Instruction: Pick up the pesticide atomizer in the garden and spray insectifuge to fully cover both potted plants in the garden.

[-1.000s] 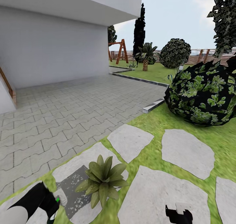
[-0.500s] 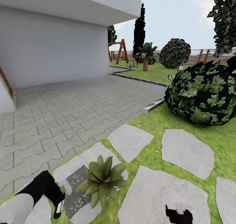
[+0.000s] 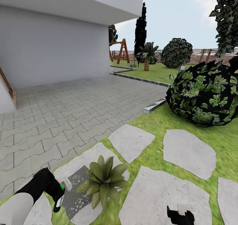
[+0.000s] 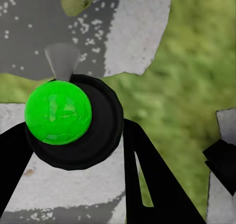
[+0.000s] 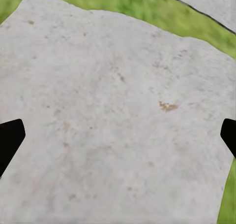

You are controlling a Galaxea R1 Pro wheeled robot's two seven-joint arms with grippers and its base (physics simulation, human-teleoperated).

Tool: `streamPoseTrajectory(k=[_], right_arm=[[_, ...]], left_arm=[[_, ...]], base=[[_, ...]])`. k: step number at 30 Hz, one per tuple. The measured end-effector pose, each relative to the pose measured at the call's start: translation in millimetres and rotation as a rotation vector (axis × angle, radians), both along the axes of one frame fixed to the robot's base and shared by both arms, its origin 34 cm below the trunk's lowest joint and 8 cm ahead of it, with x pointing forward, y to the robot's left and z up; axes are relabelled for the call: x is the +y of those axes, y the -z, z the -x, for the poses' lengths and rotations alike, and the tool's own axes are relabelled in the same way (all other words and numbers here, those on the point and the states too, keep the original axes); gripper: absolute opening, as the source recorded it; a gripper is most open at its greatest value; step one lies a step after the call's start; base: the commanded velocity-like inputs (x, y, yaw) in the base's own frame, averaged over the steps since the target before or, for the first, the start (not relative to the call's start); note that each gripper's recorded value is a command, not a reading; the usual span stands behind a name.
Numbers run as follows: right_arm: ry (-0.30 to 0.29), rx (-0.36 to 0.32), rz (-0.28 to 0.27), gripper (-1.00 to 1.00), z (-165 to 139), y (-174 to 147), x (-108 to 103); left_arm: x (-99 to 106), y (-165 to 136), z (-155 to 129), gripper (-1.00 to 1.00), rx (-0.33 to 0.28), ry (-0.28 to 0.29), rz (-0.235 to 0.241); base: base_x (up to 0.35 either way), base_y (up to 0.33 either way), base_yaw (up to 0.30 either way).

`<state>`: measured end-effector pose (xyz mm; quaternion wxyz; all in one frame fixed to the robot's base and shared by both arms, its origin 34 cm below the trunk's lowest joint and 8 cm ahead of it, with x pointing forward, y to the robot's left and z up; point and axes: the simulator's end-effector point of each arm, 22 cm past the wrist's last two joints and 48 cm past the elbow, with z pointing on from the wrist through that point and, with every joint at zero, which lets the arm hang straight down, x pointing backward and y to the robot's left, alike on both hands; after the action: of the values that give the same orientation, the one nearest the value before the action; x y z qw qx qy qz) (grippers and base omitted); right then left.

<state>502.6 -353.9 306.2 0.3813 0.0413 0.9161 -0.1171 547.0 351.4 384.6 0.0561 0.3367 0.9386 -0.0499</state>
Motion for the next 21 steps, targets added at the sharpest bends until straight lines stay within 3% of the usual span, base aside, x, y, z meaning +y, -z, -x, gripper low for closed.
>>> streamPoseTrajectory(k=[7, 12, 21], right_arm=[[0.001, 0.011, 0.000, 1.00, 3.2, 4.4, -0.1], [0.000, 0.019, 0.000, 1.00, 5.4, 7.5, 0.1], [-0.001, 0.025, 0.001, 1.00, 11.7, 29.9, -0.1]], left_arm=[[-2.0, 5.2, 1.9, -1.00, 0.011, 0.003, -0.001], [8.5, 9.8, -1.3, -1.00, -0.007, -0.002, -0.042], [16.7, 35.2, 8.6, -1.00, 0.003, -0.008, -0.059]], base=[[0.000, 0.000, 0.000], [0.000, 0.000, 0.000], [0.000, 0.000, 0.000]])
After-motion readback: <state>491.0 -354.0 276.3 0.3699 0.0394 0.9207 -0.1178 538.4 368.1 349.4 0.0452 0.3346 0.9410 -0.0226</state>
